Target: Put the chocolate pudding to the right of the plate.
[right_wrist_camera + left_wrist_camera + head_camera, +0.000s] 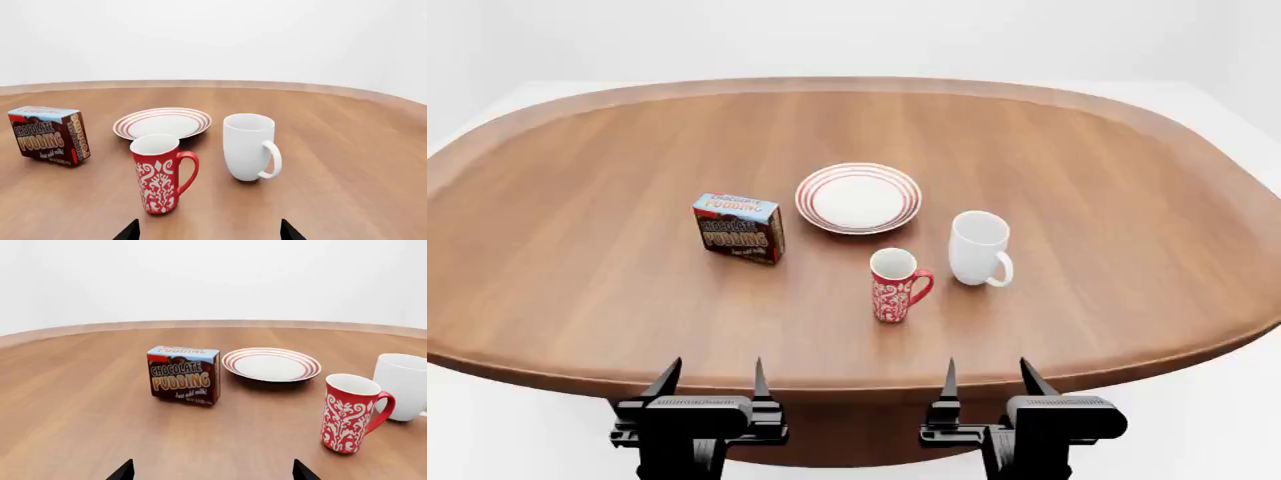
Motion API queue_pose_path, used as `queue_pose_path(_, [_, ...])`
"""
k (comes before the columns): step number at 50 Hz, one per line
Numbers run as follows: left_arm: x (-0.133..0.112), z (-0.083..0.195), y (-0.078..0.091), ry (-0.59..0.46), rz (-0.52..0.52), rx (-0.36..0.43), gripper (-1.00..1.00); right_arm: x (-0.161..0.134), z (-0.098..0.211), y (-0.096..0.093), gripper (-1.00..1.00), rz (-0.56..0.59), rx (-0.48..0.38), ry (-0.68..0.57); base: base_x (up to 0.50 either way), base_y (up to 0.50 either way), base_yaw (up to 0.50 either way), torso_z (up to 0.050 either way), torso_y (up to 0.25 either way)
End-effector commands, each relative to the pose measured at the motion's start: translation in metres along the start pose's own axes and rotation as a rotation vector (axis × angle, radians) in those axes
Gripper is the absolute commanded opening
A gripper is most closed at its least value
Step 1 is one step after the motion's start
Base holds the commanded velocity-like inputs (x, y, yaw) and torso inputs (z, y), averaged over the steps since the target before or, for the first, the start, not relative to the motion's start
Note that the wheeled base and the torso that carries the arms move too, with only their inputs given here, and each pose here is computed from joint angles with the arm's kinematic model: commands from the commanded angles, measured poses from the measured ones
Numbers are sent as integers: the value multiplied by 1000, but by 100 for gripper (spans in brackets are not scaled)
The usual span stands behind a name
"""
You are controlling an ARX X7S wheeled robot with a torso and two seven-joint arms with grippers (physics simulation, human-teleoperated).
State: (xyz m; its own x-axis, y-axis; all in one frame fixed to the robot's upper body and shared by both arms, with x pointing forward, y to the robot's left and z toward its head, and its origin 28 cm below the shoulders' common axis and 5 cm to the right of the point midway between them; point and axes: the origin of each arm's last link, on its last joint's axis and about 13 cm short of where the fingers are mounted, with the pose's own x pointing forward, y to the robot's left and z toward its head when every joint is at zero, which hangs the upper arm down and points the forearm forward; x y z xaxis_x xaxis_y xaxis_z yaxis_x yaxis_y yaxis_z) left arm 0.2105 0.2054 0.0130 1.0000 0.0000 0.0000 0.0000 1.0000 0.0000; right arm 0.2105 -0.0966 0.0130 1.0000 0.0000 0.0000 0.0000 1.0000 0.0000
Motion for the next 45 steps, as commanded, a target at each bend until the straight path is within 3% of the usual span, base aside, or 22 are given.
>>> queue_pose_path(1, [-1,-1,0,4,-2,-2,100,0,0,1,100,-2,-24,13,0,0,0,0,0])
queue_pose_path(7, [0,-1,0,2,-3,-2,100,-3,-2,2,100,10,-12,2,0,52,0,0,0])
queue_pose_path(33, [3,3,2,8,-6,4,100,-1,1,3,100,7,-44,4,0,500,0,0,0])
queue_pose_path(37, [16,41,8,7,-10,34,100,13,31,1,100,40,-46,3,0,325,0,0,0])
queue_pose_path(39, [26,81,14,-3,8,43,100,24,69,-3,100,44,-52,-18,0,0,0,0,0])
queue_pose_path(40, [34,114,18,-46,-14,19,100,32,103,-6,100,55,-33,-70,0,0,0,0,0])
queue_pose_path(41, [37,123,20,2,-5,31,100,35,115,-6,100,30,-67,-80,0,0,0,0,0])
queue_pose_path(42, [44,149,24,-34,-9,73,100,41,142,-8,100,46,-67,-102,0,0,0,0,0])
queue_pose_path(43, [47,159,25,-31,-18,40,100,43,151,-8,100,43,-82,-118,0,0,0,0,0])
queue_pose_path(44, [51,178,27,-65,0,78,100,46,168,-8,100,53,-82,-134,0,0,0,0,0])
queue_pose_path(45, [52,183,28,-67,-5,66,100,47,173,-9,100,57,-81,-137,0,0,0,0,0])
